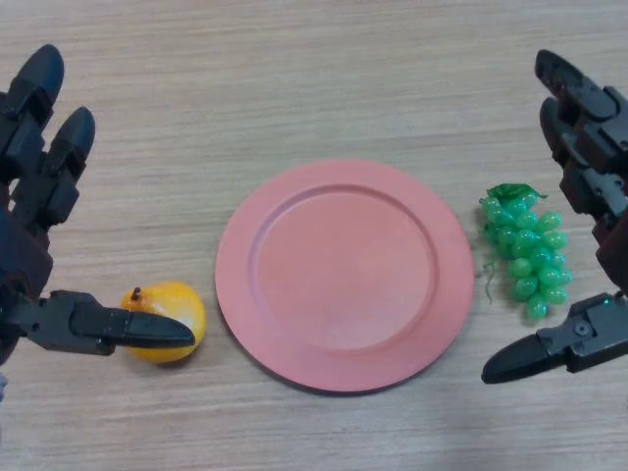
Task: Pick up the yellow pear and place it on the plate
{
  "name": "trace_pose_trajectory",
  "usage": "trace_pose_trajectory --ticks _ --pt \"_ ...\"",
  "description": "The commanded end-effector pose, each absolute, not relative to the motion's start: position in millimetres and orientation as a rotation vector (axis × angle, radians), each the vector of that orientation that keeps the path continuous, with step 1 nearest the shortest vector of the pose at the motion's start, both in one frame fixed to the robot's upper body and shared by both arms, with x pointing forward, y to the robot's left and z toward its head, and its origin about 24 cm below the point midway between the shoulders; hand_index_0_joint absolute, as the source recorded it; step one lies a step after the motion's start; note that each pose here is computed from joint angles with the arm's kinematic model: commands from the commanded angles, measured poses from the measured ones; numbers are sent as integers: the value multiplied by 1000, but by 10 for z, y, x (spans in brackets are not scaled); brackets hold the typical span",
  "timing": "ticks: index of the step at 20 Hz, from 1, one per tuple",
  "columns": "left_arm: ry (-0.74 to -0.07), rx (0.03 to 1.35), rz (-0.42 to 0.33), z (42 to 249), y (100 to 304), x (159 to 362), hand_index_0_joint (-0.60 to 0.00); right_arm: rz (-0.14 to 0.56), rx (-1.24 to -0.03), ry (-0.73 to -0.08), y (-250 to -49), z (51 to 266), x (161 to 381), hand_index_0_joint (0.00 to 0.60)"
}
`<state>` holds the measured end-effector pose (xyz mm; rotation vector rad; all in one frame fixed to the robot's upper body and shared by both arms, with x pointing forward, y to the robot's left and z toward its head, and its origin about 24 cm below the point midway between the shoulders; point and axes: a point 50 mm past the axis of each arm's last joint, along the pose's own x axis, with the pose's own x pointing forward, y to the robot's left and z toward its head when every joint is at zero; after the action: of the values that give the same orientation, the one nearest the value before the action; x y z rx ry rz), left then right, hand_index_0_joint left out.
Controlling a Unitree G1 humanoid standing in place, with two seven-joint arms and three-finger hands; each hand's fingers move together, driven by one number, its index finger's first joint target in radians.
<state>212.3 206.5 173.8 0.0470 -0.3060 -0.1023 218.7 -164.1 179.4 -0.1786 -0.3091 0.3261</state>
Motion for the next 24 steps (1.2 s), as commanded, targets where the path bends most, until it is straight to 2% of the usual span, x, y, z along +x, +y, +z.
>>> trace_pose_trajectory --ticks 1,9,13,14,17,20,24 --pt "-538 151 -64 2037 2119 2035 0 301 -235 -517 -1677 2046 2097 0" --pt "-533 160 -55 1985 2161 2025 0 301 -246 -511 -1647 2015 2141 0" --pt "-501 190 -89 1798 2156 1964 0 311 -248 -509 -1619 2014 2150 0" --pt "-475 120 -85 1764 2214 1948 0 324 -249 -505 -1609 2007 2140 0" --pt "-458 161 -38 1598 2323 1958 0 343 -241 -502 -1574 1986 2139 0" --pt "-501 224 66 1451 2510 2020 0 348 -242 -507 -1572 1997 2135 0" --pt "-489 275 104 1186 2541 2179 0 356 -224 -494 -1571 1973 2105 0"
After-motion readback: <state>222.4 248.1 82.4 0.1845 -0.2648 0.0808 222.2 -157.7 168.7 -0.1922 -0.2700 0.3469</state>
